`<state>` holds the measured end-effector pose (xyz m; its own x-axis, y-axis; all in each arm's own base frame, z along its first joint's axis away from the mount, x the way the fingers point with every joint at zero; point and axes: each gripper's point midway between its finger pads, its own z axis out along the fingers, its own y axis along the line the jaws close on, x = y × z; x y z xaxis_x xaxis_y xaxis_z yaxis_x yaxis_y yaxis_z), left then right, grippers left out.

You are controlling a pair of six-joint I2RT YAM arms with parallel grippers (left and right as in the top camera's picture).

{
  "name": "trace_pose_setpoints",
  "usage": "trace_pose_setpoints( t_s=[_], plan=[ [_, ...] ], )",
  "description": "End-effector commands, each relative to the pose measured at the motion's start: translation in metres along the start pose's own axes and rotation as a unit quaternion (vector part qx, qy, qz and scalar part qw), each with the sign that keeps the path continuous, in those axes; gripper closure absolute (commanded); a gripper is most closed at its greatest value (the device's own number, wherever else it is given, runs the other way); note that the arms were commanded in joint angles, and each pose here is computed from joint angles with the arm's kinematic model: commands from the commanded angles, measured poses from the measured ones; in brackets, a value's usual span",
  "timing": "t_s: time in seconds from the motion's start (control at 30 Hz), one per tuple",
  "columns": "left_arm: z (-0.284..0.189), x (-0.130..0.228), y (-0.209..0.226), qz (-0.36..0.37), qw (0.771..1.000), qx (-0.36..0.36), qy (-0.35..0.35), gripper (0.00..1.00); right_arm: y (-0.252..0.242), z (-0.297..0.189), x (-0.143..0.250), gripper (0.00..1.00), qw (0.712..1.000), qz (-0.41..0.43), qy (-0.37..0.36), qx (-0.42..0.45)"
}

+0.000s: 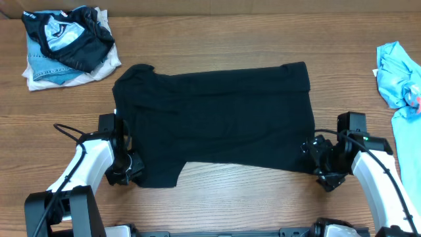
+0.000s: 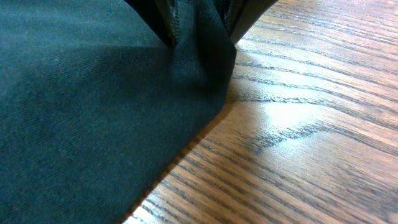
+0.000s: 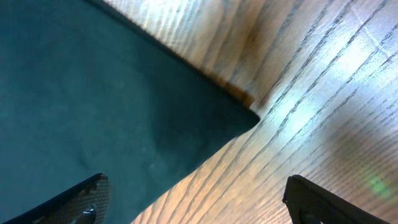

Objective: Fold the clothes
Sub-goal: 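Grasp the shirt's bottom-left and bottom-right corners with both grippers, then fold the bottom edge up toward the top edge with both grippers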

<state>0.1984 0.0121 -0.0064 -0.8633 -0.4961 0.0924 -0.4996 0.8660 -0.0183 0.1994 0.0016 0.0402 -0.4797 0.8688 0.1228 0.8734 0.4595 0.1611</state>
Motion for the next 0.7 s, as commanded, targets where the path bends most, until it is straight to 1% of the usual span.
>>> trace_pose_setpoints(
  t_s=[0.0,0.2,0.37,0.4,0.47,0.5,0.53,0.6,0.67],
  plan=[
    [0.014,0.02,-0.004,-0.001,0.999,0.024,0.042,0.74,-0.006,0.012,-0.003,0.1,1.0,0.022,-0.004,0.014],
    [0.014,0.019,-0.004,-0.001,0.999,0.024,0.042,0.74,-0.009,0.031,-0.005,0.21,0.999,0.029,0.016,0.042],
    [0.014,0.019,-0.004,-0.001,0.999,0.024,0.042,0.74,-0.017,0.047,-0.003,0.23,0.996,0.047,0.036,0.072],
    [0.014,0.019,-0.004,-0.001,0.999,0.024,0.042,0.74,-0.018,0.048,-0.003,0.25,0.995,0.048,0.038,0.075],
    [0.014,0.019,-0.004,-0.001,0.999,0.024,0.042,0.77,-0.018,0.05,-0.003,0.32,0.995,0.048,0.039,0.076],
    [0.014,0.019,-0.004,-0.001,0.999,0.024,0.042,0.82,-0.018,0.049,-0.003,0.37,0.995,0.048,0.039,0.075],
    [0.014,0.019,-0.004,-0.001,0.999,0.024,0.042,0.87,-0.017,0.049,-0.003,0.45,0.995,0.048,0.039,0.075],
    [0.014,0.019,-0.004,0.0,0.999,0.024,0.041,0.94,-0.018,0.049,-0.003,0.53,0.995,0.048,0.039,0.075],
    [0.013,0.018,-0.005,0.0,0.999,0.025,0.04,0.96,-0.018,0.049,-0.003,0.62,0.995,0.048,0.039,0.075]
  ],
)
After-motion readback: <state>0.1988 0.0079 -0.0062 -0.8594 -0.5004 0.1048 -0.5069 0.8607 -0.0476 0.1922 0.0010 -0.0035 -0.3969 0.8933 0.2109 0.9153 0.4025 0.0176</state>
